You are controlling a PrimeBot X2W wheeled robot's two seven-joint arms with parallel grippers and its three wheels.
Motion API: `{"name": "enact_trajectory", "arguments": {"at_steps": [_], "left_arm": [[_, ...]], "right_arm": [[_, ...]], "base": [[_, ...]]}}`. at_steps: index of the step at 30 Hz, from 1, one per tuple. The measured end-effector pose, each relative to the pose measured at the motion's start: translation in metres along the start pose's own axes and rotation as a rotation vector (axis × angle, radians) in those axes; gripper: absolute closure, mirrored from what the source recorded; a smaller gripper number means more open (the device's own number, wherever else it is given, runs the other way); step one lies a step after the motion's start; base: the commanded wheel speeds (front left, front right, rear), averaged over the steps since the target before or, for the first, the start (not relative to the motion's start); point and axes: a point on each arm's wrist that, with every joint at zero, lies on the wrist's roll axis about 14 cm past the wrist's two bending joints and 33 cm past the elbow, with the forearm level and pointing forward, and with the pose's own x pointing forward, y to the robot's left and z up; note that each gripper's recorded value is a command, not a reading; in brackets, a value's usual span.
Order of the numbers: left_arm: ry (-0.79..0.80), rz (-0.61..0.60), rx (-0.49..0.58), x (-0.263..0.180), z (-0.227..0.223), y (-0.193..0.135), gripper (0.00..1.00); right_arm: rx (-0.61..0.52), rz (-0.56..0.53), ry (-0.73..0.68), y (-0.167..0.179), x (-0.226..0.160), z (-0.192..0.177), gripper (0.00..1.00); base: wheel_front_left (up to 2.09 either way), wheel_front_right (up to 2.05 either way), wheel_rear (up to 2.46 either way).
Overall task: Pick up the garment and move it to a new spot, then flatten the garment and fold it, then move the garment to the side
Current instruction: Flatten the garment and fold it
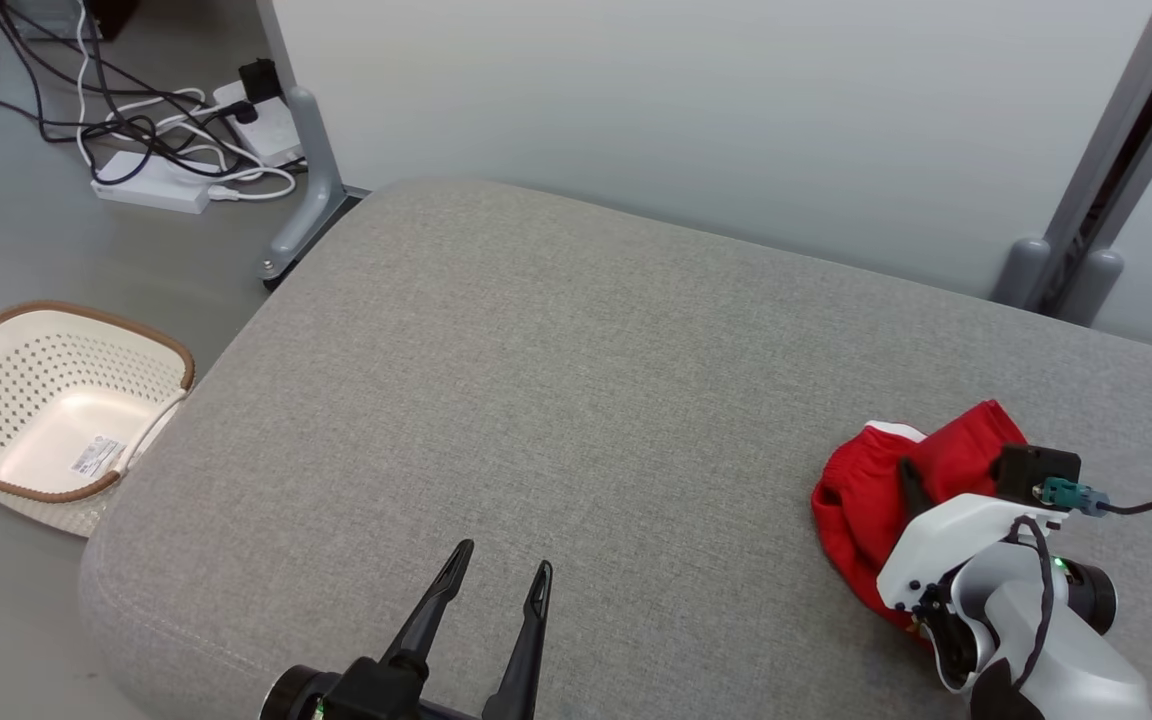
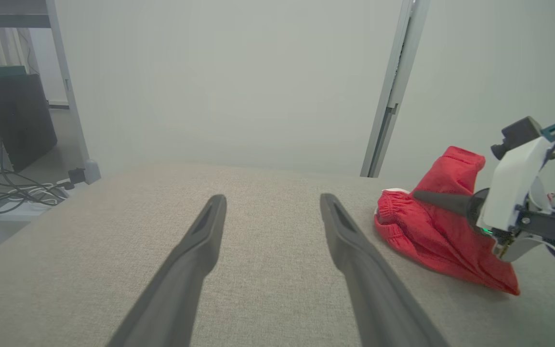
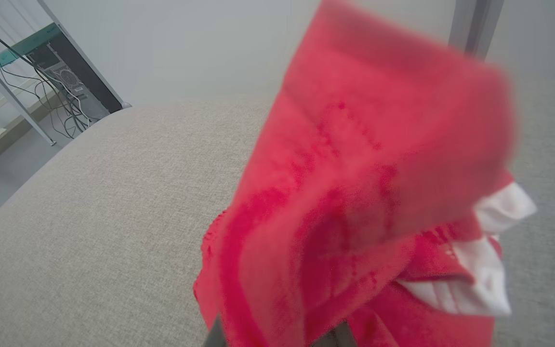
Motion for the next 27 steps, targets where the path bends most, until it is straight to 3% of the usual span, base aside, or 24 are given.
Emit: {"name": "enact_trajectory", "arguments": {"at_steps": [8, 14, 17, 27], "left_arm": [[0.004, 0.022, -0.004, -0.002, -0.001, 0.005, 0.00], [0.012, 0.025, -0.012, 0.000, -0.003, 0.003, 0.00], [0.016, 0.025, -0.018, 0.000, -0.004, 0.003, 0.00], [0.013, 0.034, -0.018, 0.004, -0.002, 0.005, 0.00]], "right_arm": [[-0.071, 0.027, 0.006, 0.007, 0.009, 0.006, 0.00], [-0.279, 0.098, 0.015, 0.020, 0.015, 0.012, 0.00], [-0.326, 0.116, 0.049, 0.023, 0.017, 0.004, 0.00], [-0.359, 0.182, 0.083, 0.042, 0.018, -0.004, 0.00]], "base": [[0.00, 0.00, 0.00], [0.00, 0.00, 0.00], [0.00, 0.00, 0.00], [0.00, 0.00, 0.00]]}}
